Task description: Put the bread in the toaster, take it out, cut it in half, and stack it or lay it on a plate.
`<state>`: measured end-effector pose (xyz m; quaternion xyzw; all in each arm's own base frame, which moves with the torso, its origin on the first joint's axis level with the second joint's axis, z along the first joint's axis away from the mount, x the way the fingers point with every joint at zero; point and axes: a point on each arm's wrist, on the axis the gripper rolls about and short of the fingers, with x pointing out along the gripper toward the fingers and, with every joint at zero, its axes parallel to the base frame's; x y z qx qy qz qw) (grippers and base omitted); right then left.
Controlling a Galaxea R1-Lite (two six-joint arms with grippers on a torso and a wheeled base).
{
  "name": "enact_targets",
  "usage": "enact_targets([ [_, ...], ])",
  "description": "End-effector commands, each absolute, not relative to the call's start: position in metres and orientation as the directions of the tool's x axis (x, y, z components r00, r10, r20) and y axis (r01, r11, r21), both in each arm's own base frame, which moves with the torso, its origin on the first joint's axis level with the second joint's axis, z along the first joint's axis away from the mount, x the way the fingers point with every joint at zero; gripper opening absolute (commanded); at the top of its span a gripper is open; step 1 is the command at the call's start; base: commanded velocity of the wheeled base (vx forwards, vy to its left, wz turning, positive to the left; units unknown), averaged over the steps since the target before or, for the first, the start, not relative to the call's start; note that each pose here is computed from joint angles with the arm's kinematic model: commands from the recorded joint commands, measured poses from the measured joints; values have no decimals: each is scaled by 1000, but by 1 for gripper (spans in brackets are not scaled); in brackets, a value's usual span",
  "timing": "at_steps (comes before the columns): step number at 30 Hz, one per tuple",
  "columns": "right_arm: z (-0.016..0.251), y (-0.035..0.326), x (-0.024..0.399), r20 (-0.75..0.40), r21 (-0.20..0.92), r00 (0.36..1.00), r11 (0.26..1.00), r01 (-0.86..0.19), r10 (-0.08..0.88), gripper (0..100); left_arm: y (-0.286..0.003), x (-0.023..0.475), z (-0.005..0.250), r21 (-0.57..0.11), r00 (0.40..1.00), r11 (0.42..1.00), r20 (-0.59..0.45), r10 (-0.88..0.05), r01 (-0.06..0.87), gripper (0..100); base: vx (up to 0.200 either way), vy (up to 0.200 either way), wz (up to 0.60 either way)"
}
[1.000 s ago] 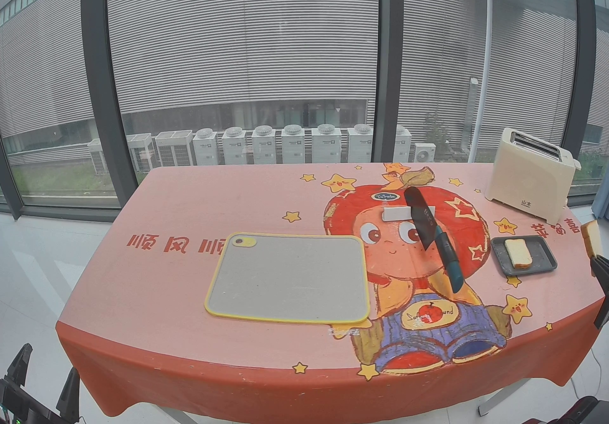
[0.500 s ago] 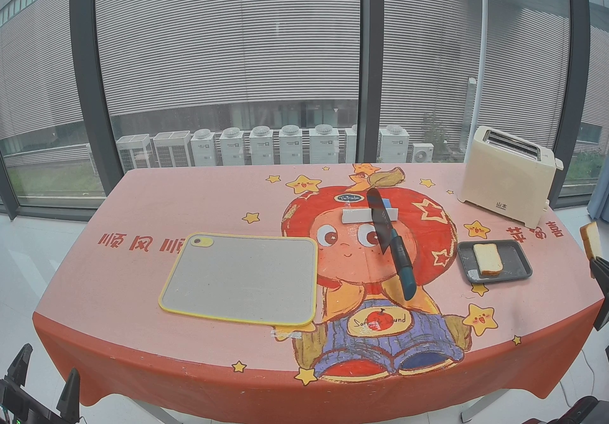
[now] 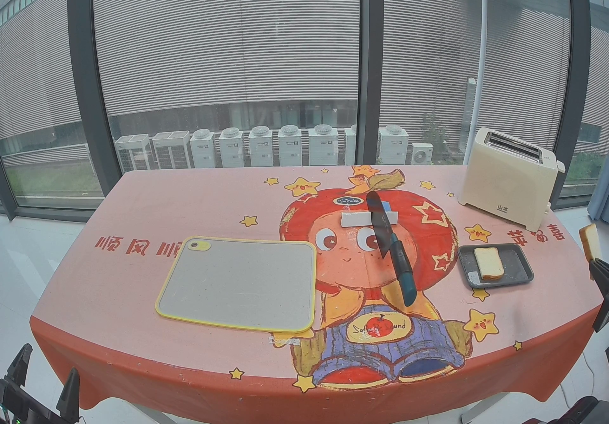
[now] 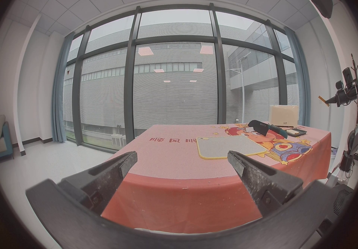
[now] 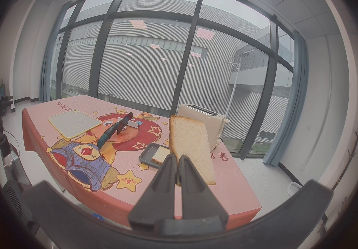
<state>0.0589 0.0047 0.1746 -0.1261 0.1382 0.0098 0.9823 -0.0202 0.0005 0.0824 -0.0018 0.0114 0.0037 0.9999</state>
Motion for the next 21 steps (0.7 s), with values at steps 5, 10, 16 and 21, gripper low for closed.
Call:
enact_targets([
  [5,178,5,61,-280,-244,960,968,-55,-16,0,0,-19,77,-5,999,1000,-41,8,-8,100,0,0,0],
  [10,185,5,63,-267,-237,964,970,-51,-14,0,0,-19,77,-6,999,1000,-41,6,-6,100,0,0,0],
  [16,191,7,71,-268,-165,963,986,-36,-10,0,0,-19,77,-6,999,1000,-41,6,-6,100,0,0,0],
  [21,197,7,73,-255,-154,967,988,-30,-11,0,0,-19,77,-6,999,1000,-41,6,-6,100,0,0,0],
])
